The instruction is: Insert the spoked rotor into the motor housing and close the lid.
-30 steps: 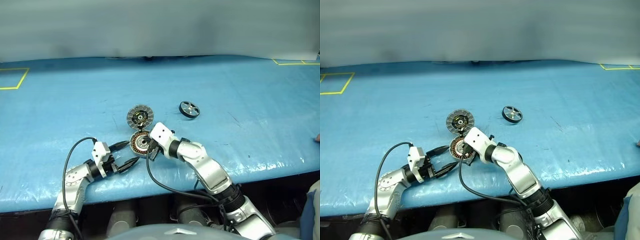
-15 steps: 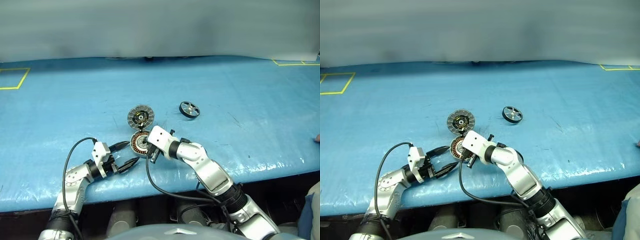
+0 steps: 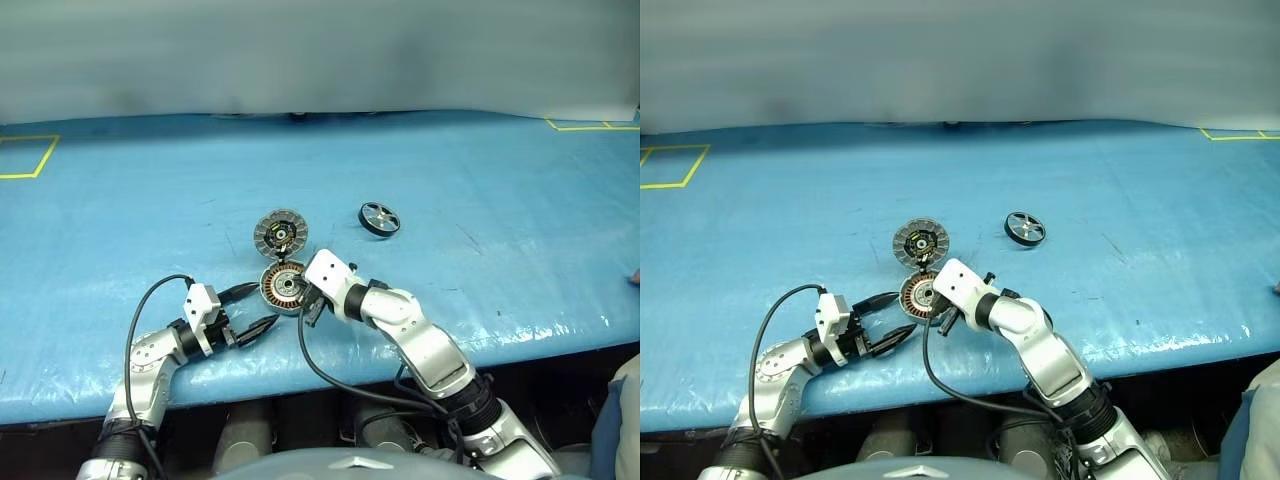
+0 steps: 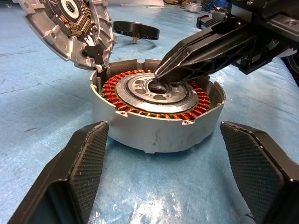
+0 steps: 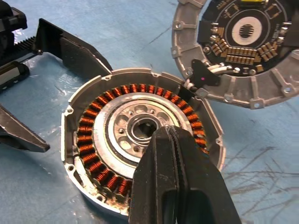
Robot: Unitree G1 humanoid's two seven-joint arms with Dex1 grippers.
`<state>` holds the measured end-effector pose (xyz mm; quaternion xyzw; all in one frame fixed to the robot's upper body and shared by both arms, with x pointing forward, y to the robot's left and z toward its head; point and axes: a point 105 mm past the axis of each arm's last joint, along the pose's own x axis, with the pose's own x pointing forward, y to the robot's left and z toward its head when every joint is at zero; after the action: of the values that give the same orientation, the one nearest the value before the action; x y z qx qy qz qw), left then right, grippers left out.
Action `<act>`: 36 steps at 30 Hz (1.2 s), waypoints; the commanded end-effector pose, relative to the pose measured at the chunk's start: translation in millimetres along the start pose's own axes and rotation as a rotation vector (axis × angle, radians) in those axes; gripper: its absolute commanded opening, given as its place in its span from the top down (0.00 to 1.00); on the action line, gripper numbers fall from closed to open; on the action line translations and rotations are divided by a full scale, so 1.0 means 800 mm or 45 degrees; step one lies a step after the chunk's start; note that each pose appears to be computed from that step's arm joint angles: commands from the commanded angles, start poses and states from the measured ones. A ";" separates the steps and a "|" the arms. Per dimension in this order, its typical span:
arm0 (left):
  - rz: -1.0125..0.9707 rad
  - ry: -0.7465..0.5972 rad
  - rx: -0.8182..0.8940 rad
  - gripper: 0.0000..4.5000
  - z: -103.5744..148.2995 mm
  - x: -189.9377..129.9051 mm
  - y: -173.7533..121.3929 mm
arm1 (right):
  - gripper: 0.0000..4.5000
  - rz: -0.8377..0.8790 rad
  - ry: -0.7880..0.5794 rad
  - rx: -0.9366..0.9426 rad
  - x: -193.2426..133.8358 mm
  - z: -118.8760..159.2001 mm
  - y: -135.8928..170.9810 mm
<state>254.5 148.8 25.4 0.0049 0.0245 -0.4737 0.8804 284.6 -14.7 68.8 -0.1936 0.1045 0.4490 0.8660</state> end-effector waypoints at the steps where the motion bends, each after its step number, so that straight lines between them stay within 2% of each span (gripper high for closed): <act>1: -0.008 -0.006 0.017 0.09 0.003 0.002 0.003 | 1.00 -0.034 -0.043 -0.029 -0.003 0.014 -0.008; 14: 0.007 -0.002 0.015 0.09 0.001 -0.002 0.002 | 1.00 0.017 -0.021 -0.013 0.007 0.007 0.004; 36: 0.006 0.013 0.006 0.09 -0.003 0.000 0.001 | 1.00 0.112 -0.137 0.003 0.009 0.039 0.024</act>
<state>256.1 149.3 25.2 0.0060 0.0244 -0.4720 0.8812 275.6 8.4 74.5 -0.1689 0.0933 0.4865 0.8521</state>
